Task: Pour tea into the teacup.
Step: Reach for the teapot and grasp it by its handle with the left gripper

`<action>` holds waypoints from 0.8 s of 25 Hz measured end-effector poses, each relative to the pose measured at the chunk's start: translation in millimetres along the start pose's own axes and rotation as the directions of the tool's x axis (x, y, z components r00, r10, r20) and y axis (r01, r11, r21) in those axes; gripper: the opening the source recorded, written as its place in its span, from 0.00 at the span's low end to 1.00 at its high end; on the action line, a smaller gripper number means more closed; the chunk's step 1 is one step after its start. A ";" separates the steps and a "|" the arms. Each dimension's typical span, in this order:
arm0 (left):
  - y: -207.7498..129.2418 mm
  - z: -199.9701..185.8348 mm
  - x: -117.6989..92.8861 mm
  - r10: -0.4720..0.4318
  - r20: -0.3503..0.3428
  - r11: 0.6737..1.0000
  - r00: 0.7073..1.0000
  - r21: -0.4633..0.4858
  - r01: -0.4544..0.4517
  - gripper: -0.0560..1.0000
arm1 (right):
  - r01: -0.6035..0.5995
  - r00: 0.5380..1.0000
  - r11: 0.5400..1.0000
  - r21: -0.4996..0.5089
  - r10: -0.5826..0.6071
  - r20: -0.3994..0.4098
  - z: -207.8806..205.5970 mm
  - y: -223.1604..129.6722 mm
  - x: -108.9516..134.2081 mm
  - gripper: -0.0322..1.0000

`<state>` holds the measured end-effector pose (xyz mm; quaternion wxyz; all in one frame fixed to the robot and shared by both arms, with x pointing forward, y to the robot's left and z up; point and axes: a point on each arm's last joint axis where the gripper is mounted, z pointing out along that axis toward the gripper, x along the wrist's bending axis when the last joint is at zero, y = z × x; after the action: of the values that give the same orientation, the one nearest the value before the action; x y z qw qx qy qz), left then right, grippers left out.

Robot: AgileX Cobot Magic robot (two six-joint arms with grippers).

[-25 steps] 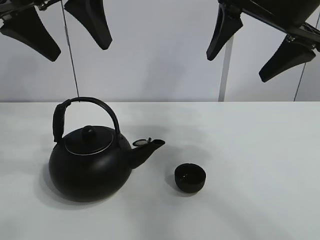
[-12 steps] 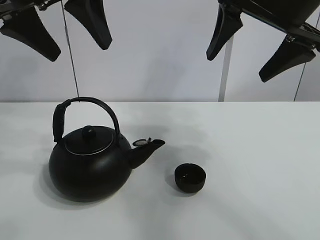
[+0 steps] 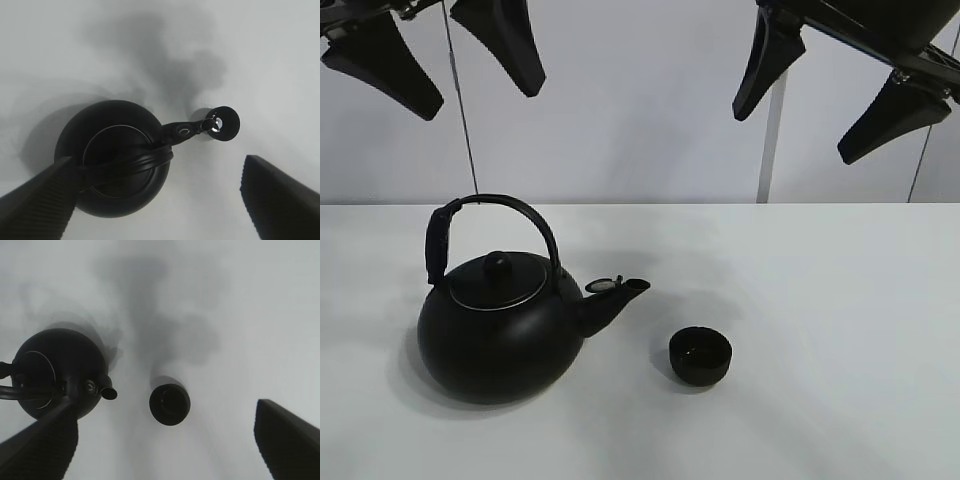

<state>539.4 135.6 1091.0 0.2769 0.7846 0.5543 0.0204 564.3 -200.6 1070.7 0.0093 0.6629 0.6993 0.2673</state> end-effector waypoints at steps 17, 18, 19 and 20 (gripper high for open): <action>-78.3 -31.3 21.0 0.250 -0.257 0.797 0.934 -0.492 -0.349 0.65 | 0.000 1.000 1.000 0.000 0.000 0.000 0.0 0.0 0.0 0.67; -91.7 -27.2 24.7 0.265 -0.278 0.757 0.923 -0.533 -0.378 0.65 | 0.000 1.000 1.000 -0.001 0.000 0.000 0.0 0.1 0.0 0.67; -105.9 -22.1 28.4 0.271 -0.286 0.731 0.919 -0.559 -0.390 0.65 | 0.000 1.000 1.000 -0.001 0.000 0.000 0.0 0.1 0.0 0.67; -114.8 -18.6 30.6 0.271 -0.292 0.697 0.917 -0.597 -0.396 0.65 | 0.000 1.000 1.000 -0.002 0.000 0.000 0.0 0.2 0.0 0.67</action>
<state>446.3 196.8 1045.8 0.4695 0.7232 0.3834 0.3310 564.5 -200.6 1070.7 0.0100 0.6629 0.6990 0.2680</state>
